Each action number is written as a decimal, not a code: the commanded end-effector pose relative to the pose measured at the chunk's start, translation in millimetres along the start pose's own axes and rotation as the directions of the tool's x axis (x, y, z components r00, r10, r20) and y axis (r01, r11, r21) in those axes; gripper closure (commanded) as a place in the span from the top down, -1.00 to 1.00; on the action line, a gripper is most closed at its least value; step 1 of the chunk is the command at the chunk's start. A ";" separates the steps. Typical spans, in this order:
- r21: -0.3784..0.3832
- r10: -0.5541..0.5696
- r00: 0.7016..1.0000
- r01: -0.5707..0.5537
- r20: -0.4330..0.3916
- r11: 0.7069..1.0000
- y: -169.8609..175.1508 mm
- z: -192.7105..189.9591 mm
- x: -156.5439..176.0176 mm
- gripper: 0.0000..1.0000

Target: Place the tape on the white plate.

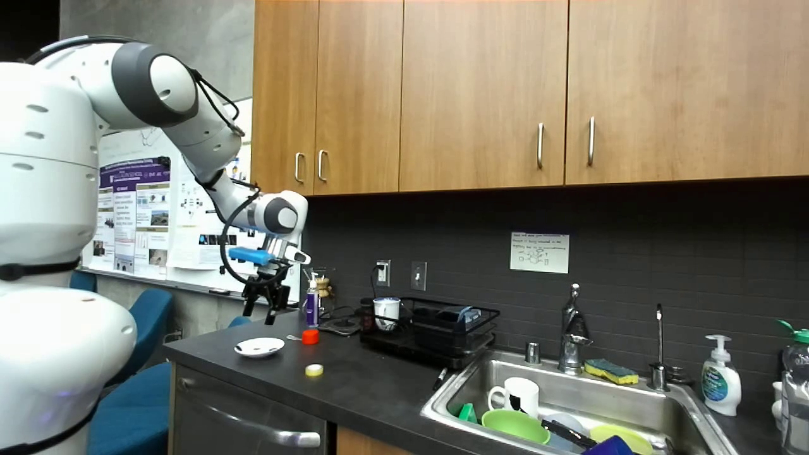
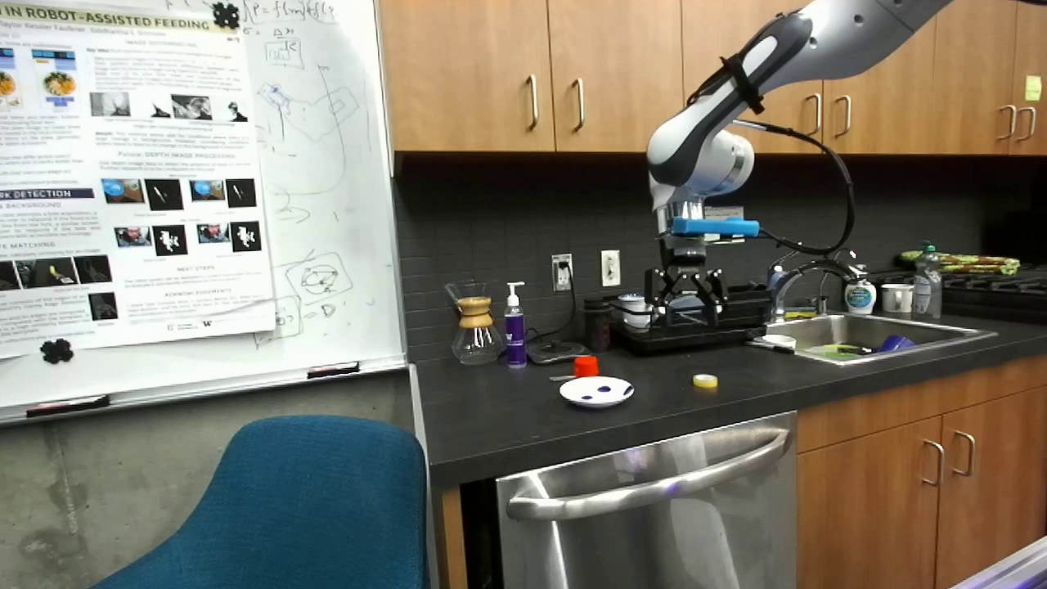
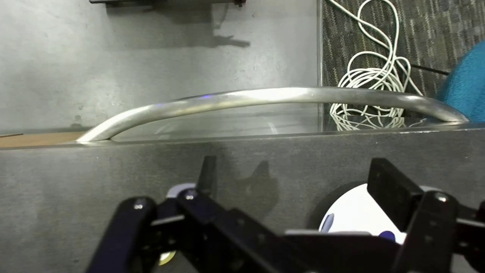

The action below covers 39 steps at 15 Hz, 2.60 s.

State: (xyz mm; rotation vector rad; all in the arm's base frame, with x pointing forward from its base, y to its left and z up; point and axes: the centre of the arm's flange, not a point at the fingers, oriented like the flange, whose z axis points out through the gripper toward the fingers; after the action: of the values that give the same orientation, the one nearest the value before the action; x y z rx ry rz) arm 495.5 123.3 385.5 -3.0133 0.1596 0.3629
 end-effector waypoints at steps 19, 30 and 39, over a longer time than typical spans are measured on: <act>-0.225 0.113 0.993 -0.117 -0.035 0.967 85.1 2.1 10.4 1.00; -0.342 0.120 0.991 -0.094 0.054 0.935 86.5 -3.9 6.2 1.00; -0.316 0.043 0.988 -0.088 -0.147 0.945 77.7 -34.2 76.3 1.00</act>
State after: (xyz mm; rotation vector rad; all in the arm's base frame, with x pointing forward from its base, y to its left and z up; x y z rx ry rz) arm 536.2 34.8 398.4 -3.3718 0.2522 0.2552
